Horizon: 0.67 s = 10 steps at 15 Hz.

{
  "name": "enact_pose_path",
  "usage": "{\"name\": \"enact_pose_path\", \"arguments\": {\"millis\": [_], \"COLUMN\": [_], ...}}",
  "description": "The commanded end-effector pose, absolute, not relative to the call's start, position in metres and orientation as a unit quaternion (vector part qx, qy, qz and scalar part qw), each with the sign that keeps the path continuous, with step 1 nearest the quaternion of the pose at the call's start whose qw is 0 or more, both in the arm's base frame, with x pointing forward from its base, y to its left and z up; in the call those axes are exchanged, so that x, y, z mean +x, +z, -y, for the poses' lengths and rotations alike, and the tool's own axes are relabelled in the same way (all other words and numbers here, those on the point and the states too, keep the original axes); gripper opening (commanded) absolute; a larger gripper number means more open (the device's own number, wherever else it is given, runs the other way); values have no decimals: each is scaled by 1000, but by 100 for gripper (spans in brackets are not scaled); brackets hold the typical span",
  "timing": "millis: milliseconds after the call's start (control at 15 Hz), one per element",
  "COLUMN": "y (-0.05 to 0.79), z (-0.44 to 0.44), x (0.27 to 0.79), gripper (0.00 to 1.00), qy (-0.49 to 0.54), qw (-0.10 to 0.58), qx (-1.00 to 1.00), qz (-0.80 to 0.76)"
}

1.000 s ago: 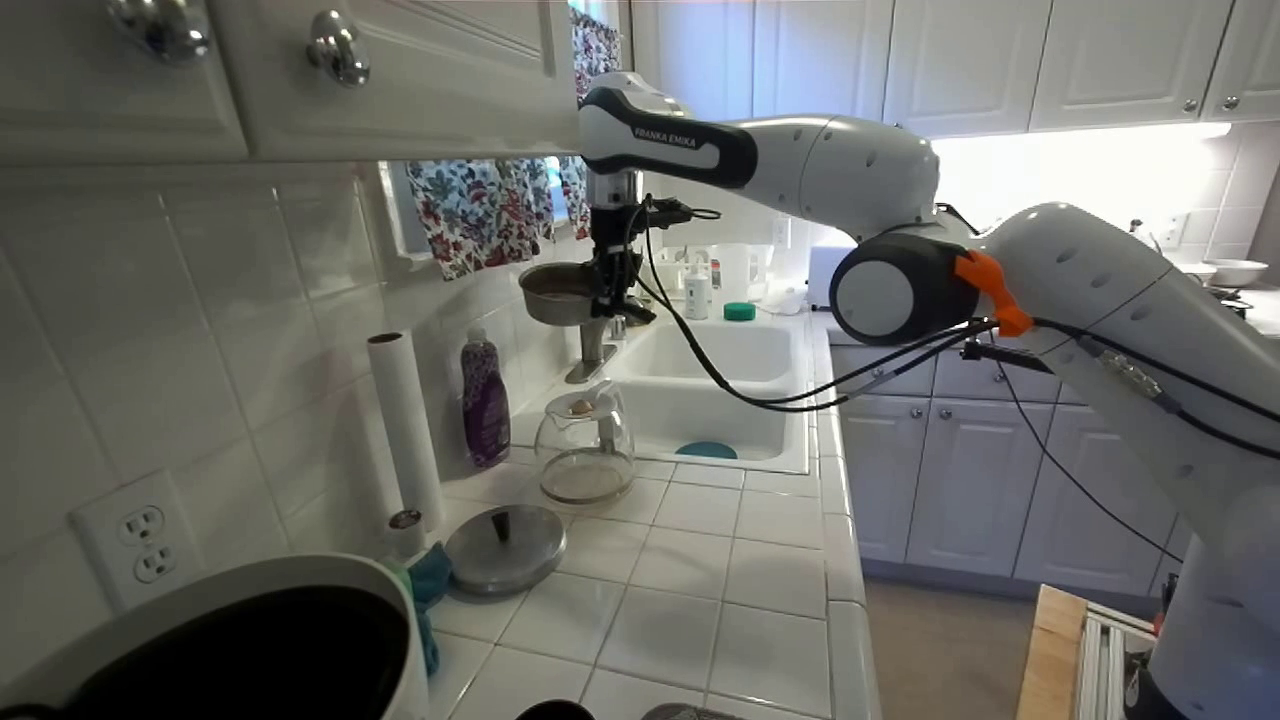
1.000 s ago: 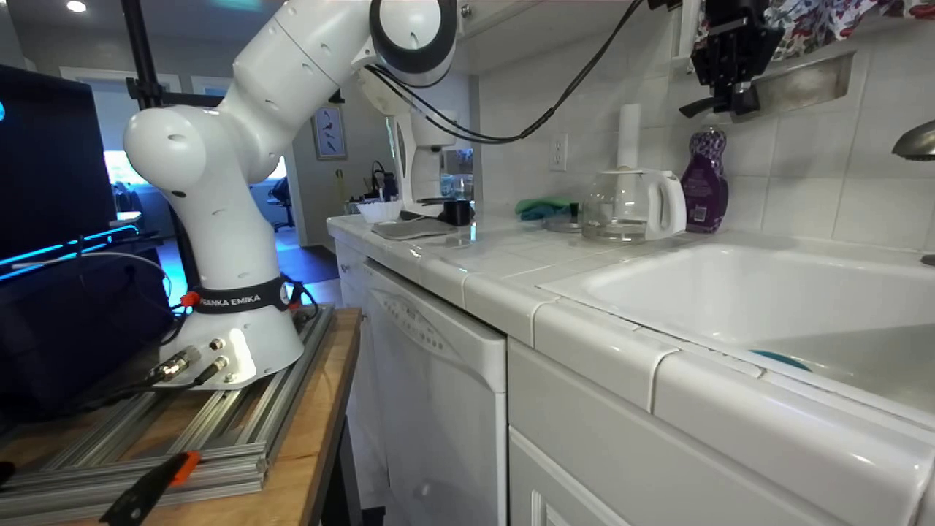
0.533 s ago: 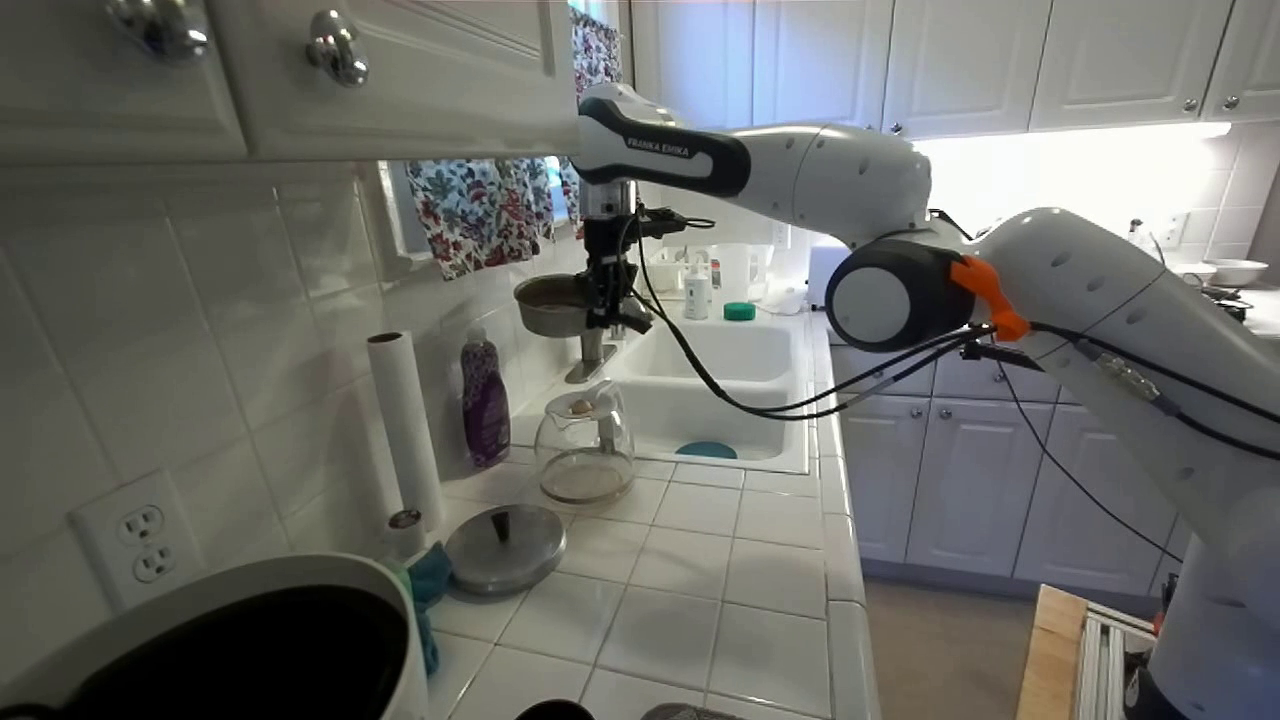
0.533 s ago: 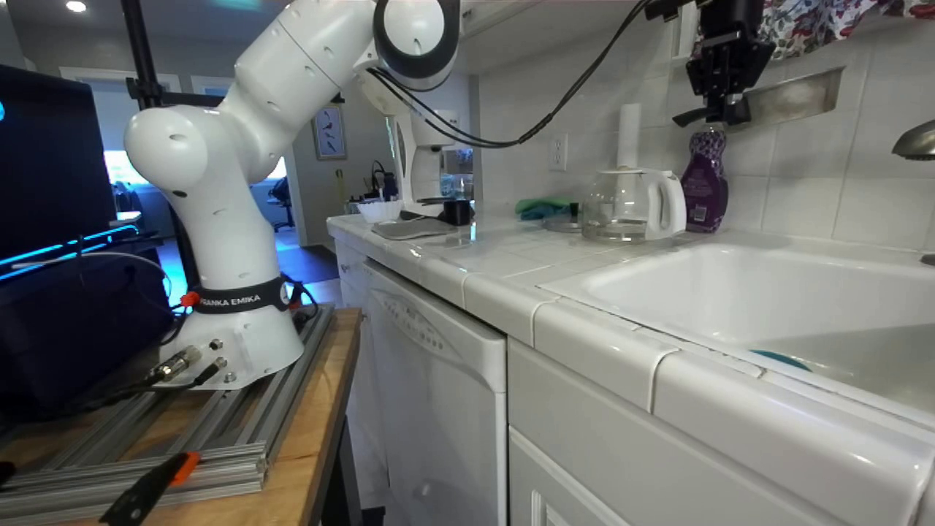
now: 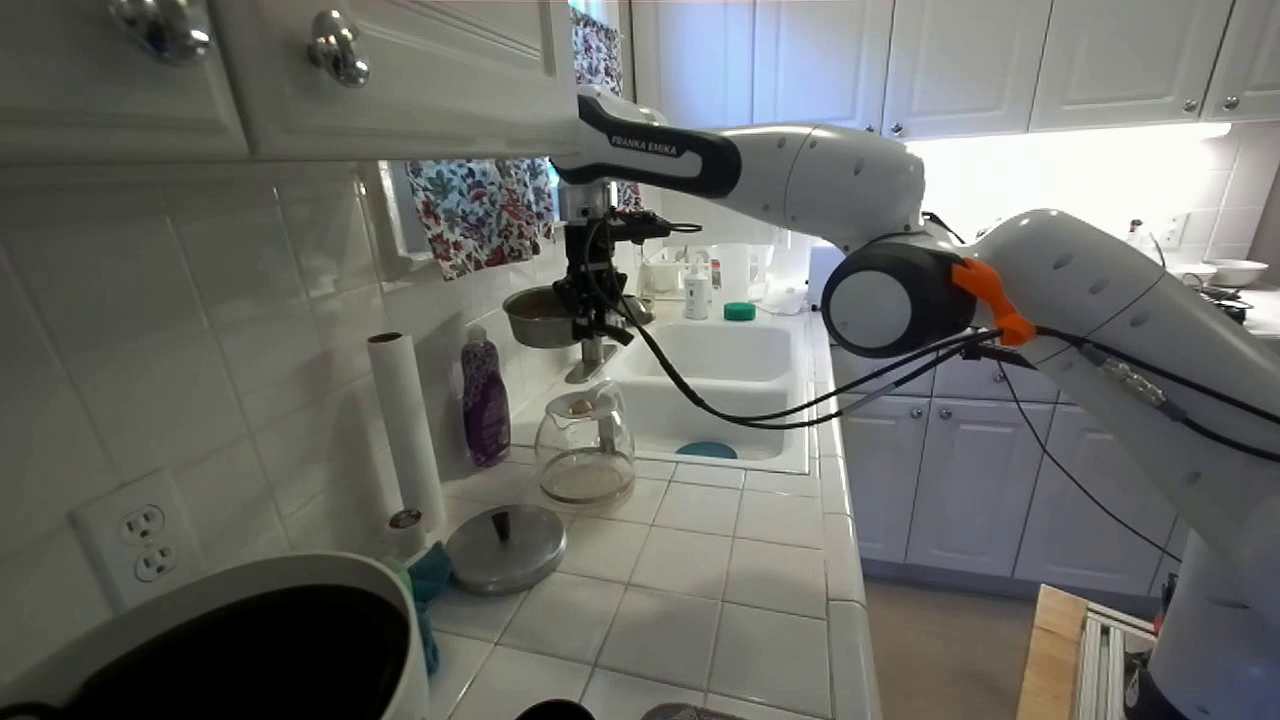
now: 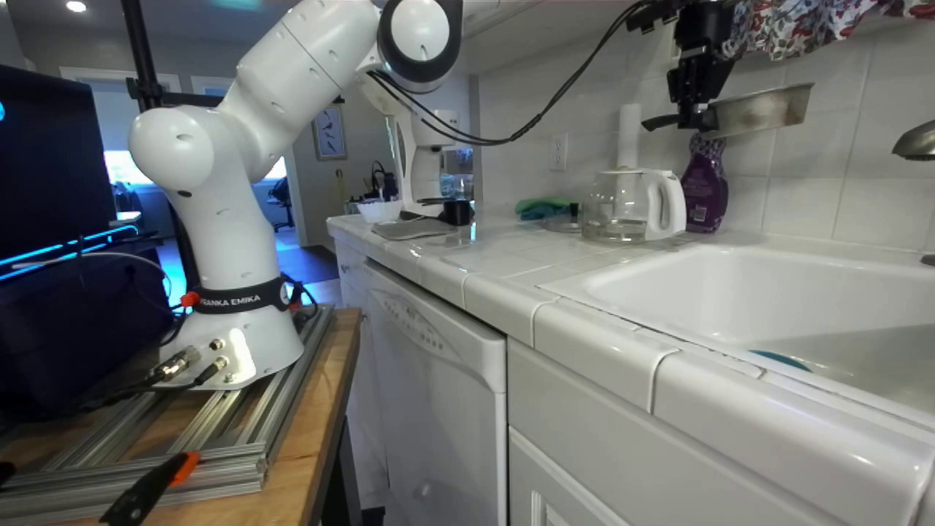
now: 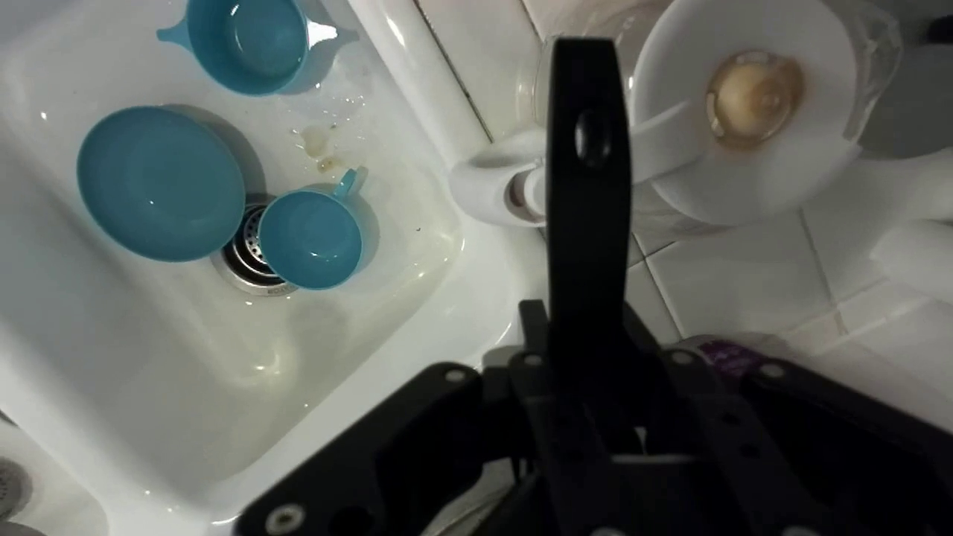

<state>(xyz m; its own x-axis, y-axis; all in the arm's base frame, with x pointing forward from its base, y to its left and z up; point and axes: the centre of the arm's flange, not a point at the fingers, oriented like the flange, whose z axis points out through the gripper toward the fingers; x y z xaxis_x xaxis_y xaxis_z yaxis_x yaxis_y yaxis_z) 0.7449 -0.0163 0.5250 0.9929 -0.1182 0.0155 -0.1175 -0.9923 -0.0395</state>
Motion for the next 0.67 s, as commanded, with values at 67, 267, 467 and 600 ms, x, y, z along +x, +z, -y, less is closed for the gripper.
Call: {"name": "enact_pose_path", "arguments": {"millis": [67,267,467,600], "y": [526,534,542,547], "z": [25,29,34,37], "x": [668,664,660,657], "gripper": [6,6,6,6], "qy": [-28,-24,-24,-12], "qw": [43,54,52,49], "qx": [-991,-990,-993,-993], "qz": [-127,-126,-106,-107]}}
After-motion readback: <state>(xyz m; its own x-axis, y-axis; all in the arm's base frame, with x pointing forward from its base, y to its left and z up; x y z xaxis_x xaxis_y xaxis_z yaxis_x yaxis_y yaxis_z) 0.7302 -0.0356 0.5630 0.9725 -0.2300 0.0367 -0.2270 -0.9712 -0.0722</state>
